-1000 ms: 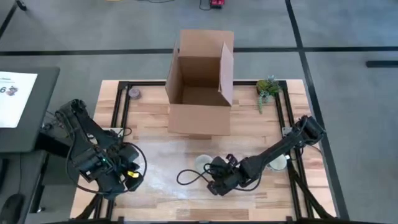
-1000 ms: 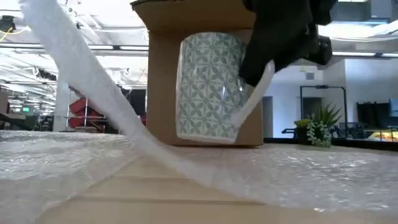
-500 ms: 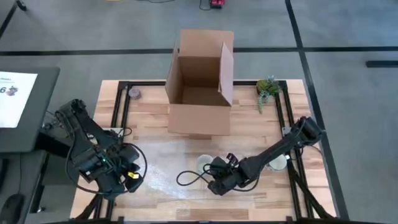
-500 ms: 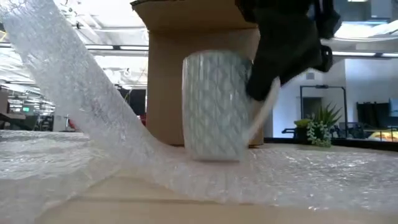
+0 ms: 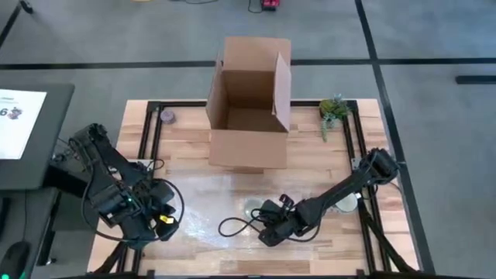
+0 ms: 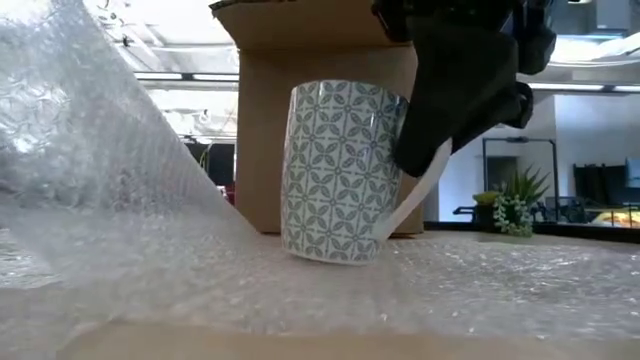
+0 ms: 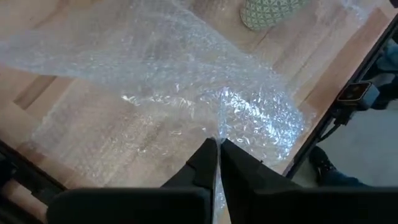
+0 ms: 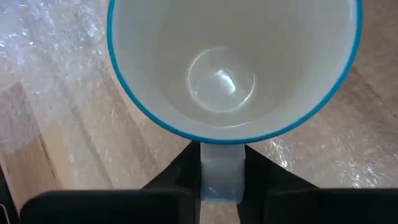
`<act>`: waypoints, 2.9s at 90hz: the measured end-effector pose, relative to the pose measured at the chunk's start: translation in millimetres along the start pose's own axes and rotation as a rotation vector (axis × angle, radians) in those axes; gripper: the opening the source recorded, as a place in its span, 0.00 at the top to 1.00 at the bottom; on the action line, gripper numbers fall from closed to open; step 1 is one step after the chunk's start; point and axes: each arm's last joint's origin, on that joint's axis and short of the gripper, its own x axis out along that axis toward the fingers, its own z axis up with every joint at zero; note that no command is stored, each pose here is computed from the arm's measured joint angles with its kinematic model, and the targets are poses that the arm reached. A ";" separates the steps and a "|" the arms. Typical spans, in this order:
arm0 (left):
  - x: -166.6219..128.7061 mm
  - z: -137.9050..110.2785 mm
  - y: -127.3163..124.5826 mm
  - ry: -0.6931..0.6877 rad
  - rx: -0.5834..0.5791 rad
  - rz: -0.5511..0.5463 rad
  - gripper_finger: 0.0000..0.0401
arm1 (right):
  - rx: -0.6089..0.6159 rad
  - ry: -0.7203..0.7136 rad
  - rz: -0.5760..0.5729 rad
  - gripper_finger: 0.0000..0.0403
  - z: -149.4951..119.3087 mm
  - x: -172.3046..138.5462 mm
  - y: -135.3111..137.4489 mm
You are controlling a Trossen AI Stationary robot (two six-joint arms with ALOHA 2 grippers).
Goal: Wrap mug
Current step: Wrap the blue patterned mug with the right transparent bubble wrap
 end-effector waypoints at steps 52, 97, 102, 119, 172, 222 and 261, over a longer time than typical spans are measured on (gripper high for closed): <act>0.1 -0.2 -2.8 0.002 0.048 -0.027 1.00 | -0.084 0.036 0.033 0.55 26.7 -25.7 15.0; -33.6 21.4 -51.9 -0.181 0.271 -0.530 1.00 | -0.108 0.047 0.030 0.64 21.0 -72.2 39.5; -34.8 25.6 -59.2 -0.221 0.288 -0.581 1.00 | -0.106 0.057 0.017 0.65 19.9 -76.8 40.0; -30.8 40.6 -77.6 -0.339 0.339 -0.656 1.00 | -0.119 0.060 -0.047 0.67 18.9 -97.9 41.0; 45.9 -4.0 -20.7 0.284 0.066 -0.141 0.88 | -0.081 0.009 -0.080 0.67 4.5 -127.0 50.0; 105.1 -76.9 -19.6 0.401 0.433 -0.426 0.67 | -0.078 0.021 -0.016 0.67 -2.5 -130.3 58.0; 109.8 -102.3 -45.8 0.049 0.686 -0.262 0.80 | -0.059 0.015 -0.005 0.67 -0.6 -129.6 58.9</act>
